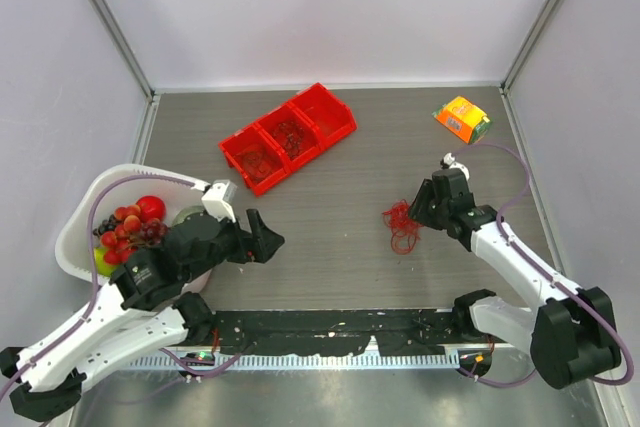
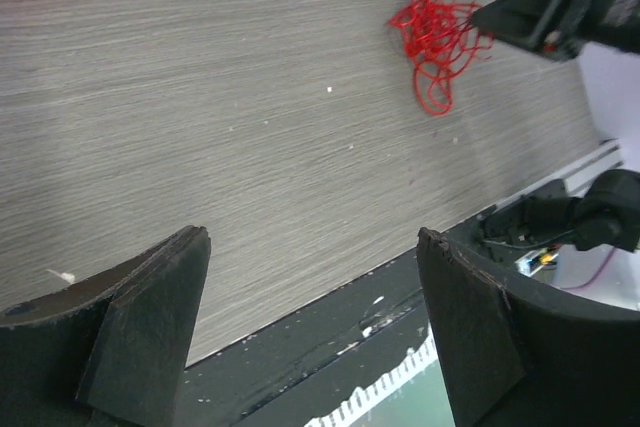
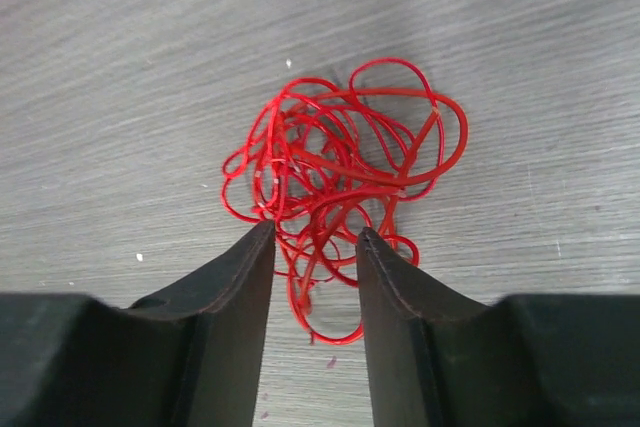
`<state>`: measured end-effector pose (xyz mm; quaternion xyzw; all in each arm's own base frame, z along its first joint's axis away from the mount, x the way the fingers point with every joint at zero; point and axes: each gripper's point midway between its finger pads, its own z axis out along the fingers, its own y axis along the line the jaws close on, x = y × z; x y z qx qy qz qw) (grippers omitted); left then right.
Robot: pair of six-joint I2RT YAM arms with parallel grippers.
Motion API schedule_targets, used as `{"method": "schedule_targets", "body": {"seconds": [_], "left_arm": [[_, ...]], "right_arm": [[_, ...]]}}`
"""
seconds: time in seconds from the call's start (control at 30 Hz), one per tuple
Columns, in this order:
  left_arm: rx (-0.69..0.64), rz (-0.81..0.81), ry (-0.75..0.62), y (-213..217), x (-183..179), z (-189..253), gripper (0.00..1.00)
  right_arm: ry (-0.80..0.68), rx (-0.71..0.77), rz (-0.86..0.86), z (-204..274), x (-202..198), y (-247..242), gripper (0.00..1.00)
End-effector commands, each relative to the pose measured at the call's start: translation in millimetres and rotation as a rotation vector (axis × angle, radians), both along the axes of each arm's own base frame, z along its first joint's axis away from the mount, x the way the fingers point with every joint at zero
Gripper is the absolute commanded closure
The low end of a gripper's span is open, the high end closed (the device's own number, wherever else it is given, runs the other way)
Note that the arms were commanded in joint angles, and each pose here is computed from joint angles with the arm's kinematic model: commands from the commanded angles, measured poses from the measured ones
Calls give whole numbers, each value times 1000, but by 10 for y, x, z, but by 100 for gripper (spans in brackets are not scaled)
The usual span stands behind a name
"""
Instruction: Untangle the cables
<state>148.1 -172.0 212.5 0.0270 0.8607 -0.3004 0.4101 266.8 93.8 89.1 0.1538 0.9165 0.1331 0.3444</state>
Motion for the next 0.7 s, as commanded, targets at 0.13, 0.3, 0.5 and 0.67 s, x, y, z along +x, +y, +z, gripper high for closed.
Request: {"method": "schedule_targets", "body": {"seconds": [0.13, 0.3, 0.5, 0.67], "left_arm": [[-132, 12, -76, -11, 2, 311, 11], [-113, 10, -68, 15, -16, 275, 11], [-113, 12, -86, 5, 13, 262, 11], [-111, -16, -77, -86, 25, 267, 11]], "right_arm": [[-69, -21, 0, -62, 187, 3, 77], [-102, -95, -93, 274, 132, -238, 99], [-319, -68, -117, 1316, 19, -355, 99], [-482, -21, -97, 2029, -114, -368, 99]]}}
